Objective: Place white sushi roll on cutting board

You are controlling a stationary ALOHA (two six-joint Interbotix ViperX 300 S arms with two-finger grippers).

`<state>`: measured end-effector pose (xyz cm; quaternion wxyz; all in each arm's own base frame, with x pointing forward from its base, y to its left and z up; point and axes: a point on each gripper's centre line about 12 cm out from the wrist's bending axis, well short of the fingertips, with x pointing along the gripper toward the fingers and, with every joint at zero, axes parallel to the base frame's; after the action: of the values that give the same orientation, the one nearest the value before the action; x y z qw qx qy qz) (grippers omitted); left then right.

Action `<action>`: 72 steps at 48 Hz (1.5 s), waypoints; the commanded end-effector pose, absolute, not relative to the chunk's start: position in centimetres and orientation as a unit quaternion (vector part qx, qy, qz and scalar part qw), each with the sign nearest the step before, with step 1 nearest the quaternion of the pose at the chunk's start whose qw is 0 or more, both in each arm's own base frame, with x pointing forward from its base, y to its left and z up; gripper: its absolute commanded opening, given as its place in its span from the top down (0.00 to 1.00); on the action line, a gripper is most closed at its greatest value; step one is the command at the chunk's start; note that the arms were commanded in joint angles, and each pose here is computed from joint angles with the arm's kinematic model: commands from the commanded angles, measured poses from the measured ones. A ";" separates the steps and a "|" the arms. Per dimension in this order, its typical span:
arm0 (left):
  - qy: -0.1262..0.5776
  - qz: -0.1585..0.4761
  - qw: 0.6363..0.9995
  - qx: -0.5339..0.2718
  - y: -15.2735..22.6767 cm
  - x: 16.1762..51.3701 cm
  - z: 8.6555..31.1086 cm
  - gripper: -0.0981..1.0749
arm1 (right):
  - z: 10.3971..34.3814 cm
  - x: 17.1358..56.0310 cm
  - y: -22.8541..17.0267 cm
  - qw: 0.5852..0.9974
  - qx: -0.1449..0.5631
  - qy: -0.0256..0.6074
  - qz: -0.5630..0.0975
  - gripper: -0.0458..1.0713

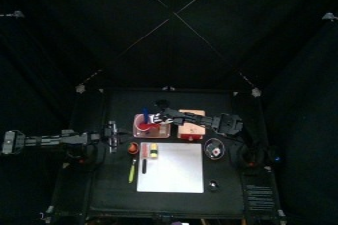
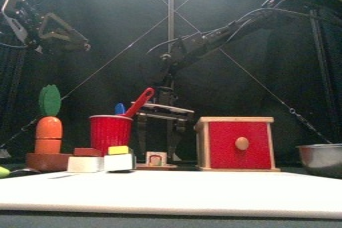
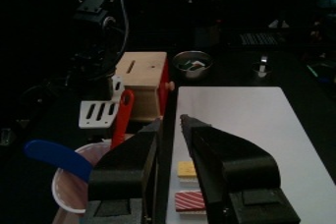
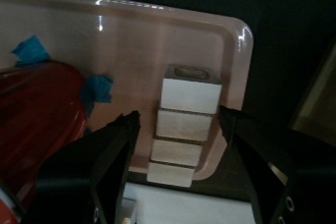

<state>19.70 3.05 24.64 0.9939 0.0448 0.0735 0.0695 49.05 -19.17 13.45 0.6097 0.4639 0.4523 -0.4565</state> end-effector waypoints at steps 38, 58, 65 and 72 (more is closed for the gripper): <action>0.059 0.073 0.994 0.051 3.2 20.0 25.9 0.35 | 14.4 49.2 -19.0 0.620 0.461 0.445 -0.452 0.17; 0.057 0.075 0.994 0.051 3.3 20.0 26.1 0.35 | 16.1 49.5 -18.8 0.634 0.462 0.434 -0.443 0.34; 0.055 0.076 0.994 0.050 3.4 20.1 26.3 0.35 | 18.6 49.2 -18.8 0.646 0.462 0.421 -0.438 0.34; 0.057 0.077 0.994 0.048 3.4 20.2 26.5 0.35 | 21.8 48.5 -19.0 0.660 0.459 0.403 -0.437 0.34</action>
<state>19.83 3.26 25.20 0.9936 0.0471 0.0709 0.0741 48.73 -18.65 15.50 0.6245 0.4513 0.4509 -0.4506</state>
